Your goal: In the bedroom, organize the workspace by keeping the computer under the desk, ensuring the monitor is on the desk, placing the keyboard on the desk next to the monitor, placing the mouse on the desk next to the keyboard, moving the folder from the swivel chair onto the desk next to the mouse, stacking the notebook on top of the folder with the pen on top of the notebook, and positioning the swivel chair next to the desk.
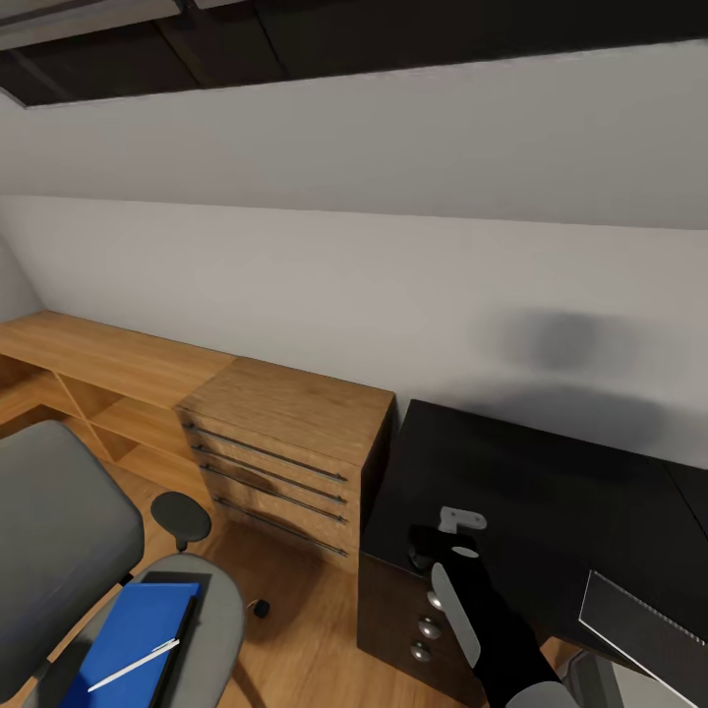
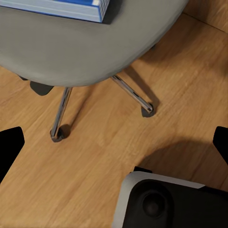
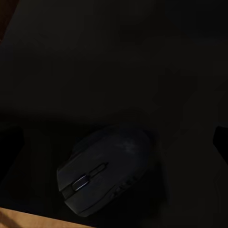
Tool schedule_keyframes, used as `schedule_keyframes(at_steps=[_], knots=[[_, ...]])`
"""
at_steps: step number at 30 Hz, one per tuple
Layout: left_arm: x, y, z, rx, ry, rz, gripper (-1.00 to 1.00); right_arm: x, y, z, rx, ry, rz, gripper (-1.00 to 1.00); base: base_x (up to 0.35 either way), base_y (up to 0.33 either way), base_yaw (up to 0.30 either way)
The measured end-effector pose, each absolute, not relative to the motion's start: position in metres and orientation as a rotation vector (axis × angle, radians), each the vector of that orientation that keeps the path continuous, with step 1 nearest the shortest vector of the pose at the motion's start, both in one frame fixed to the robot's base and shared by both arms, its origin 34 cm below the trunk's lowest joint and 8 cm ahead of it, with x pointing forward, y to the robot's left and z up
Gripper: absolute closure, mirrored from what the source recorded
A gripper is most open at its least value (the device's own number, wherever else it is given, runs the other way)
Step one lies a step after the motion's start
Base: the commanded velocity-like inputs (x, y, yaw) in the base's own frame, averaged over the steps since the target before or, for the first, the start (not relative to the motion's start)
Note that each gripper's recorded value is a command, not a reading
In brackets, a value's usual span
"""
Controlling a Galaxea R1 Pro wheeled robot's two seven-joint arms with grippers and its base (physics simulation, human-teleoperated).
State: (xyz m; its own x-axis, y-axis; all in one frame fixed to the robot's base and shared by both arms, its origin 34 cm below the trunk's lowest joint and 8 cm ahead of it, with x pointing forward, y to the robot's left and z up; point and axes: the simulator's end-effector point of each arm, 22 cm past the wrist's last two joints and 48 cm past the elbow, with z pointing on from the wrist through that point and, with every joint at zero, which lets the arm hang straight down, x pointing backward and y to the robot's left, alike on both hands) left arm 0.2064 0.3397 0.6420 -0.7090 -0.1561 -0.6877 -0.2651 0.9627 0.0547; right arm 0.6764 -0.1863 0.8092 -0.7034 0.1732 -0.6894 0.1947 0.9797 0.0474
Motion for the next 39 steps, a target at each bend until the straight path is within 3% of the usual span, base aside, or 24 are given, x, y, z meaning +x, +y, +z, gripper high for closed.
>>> schedule_keyframes(at_steps=[39], knots=[[0.214,0.340,0.601,-0.297,2.370,0.196,-1.00,0.682,-0.192,0.767,0.283,2.369,-0.037,-1.00,0.000,0.000,0.000]])
